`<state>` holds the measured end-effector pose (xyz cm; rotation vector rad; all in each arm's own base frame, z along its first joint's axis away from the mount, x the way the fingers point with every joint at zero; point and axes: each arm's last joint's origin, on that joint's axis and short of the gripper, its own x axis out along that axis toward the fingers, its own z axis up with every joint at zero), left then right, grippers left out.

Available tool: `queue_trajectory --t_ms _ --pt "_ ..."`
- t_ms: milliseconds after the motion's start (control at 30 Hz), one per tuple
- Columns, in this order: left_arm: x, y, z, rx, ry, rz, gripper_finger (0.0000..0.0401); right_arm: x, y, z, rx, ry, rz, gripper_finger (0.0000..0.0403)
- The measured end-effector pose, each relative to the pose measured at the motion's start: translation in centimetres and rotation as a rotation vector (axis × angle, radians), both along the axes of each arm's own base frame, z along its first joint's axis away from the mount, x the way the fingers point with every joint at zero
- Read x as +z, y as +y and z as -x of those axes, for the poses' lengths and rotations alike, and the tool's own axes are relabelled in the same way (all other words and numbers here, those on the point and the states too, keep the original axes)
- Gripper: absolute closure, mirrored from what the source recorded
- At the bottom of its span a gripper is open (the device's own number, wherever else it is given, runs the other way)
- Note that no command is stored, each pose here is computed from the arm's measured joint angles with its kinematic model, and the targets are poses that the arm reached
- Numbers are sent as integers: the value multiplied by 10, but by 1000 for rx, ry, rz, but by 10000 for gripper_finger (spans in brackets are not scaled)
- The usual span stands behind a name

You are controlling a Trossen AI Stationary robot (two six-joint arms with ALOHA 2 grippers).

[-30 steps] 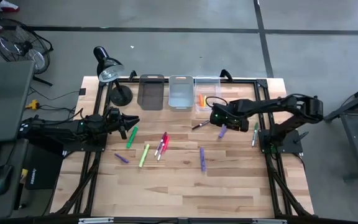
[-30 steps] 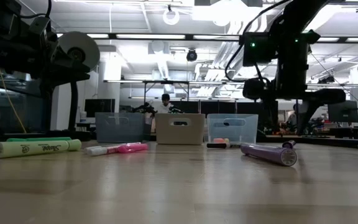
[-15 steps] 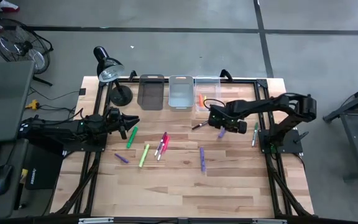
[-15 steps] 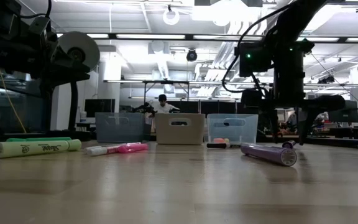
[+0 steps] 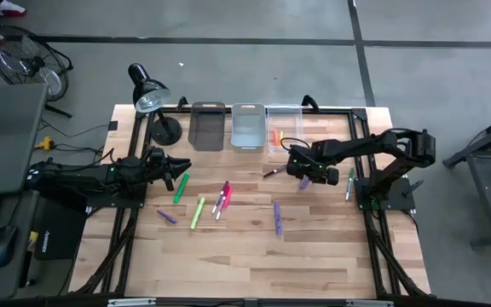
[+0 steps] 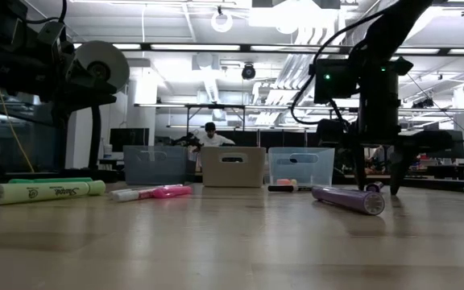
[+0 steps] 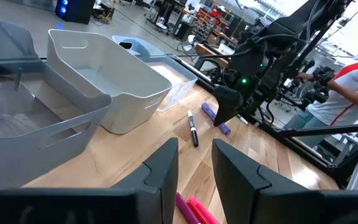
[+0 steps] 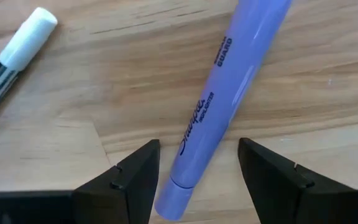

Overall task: Pick & Place Markers
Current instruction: Put the top violet highlighter into the white bin

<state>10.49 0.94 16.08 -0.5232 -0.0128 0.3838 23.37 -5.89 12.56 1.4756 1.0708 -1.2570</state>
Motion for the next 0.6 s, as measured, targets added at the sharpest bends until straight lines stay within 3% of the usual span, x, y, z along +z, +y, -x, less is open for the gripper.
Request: queue_trajectory --t_ms 333,600 --pt "0 0 0 -3 1 0 304 -1 3 2 91 22 -7 203" --pt "0 0 0 -5 0 1 304 -2 4 4 143 37 -9 268"
